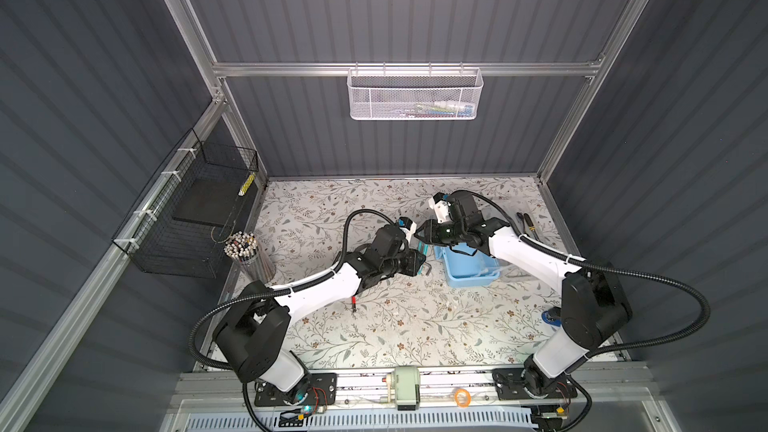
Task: Pack the tool kit
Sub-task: 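Close the right gripper on the teal knife while the left gripper releases it, then lower the teal knife into the clear tray with the right gripper and open it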
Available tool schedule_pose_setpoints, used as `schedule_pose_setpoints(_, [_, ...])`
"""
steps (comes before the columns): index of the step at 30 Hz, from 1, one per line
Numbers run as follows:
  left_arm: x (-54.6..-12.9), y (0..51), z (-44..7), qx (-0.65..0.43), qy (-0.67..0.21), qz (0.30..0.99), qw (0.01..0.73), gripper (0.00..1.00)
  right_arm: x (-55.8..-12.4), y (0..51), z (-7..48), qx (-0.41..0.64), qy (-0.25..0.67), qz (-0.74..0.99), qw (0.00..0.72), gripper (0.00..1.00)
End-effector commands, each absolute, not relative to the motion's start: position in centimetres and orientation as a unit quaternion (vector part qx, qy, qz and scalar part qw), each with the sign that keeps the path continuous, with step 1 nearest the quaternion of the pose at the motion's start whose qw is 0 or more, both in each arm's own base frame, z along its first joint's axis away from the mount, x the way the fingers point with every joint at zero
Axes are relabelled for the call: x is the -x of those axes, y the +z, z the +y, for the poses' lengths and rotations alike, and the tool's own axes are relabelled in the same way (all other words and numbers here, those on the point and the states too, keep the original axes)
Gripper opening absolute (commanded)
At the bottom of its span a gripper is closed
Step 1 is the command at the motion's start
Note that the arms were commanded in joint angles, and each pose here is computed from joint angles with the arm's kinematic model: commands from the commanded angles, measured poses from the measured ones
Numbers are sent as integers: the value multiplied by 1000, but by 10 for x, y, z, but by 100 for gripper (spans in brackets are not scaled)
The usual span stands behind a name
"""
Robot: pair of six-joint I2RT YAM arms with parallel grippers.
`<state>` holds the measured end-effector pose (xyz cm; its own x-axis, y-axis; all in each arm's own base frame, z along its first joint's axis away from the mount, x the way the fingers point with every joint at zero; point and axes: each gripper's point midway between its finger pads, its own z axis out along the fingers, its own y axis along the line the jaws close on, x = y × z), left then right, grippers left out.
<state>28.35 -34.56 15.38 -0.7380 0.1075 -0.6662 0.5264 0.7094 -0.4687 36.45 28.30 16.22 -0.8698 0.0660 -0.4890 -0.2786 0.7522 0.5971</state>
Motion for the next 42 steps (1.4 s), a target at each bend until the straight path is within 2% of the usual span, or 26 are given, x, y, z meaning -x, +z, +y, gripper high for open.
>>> schedule_pose_setpoints(1, [-279,157,-351,-185,-349,866,308,27,-359,178,284,71,359,894,260,25])
schedule_pose_setpoints(4, [-281,155,-350,-182,-343,870,305,42,-356,183,282,77,357,893,264,15])
schedule_pose_setpoints(8, [-282,155,-345,-174,-333,873,311,66,-351,188,274,89,348,894,267,12])
schedule_pose_setpoints(13, [-285,159,-326,-151,-308,876,339,87,-349,196,242,82,311,905,278,11])
schedule_pose_setpoints(17, [-286,153,-309,-143,-272,886,347,96,-354,206,197,73,221,923,306,12])
schedule_pose_setpoints(23, [-286,137,-299,-141,-236,903,330,98,-363,204,140,77,61,949,300,13])
schedule_pose_setpoints(27, [-286,136,-301,-145,-237,904,326,98,-372,195,115,83,0,957,279,12])
schedule_pose_setpoints(35, [-284,128,-296,-144,-226,910,317,99,-390,185,89,102,-72,961,247,13])
schedule_pose_setpoints(42, [-285,125,-295,-143,-222,912,315,99,-403,170,81,107,-101,964,222,13])
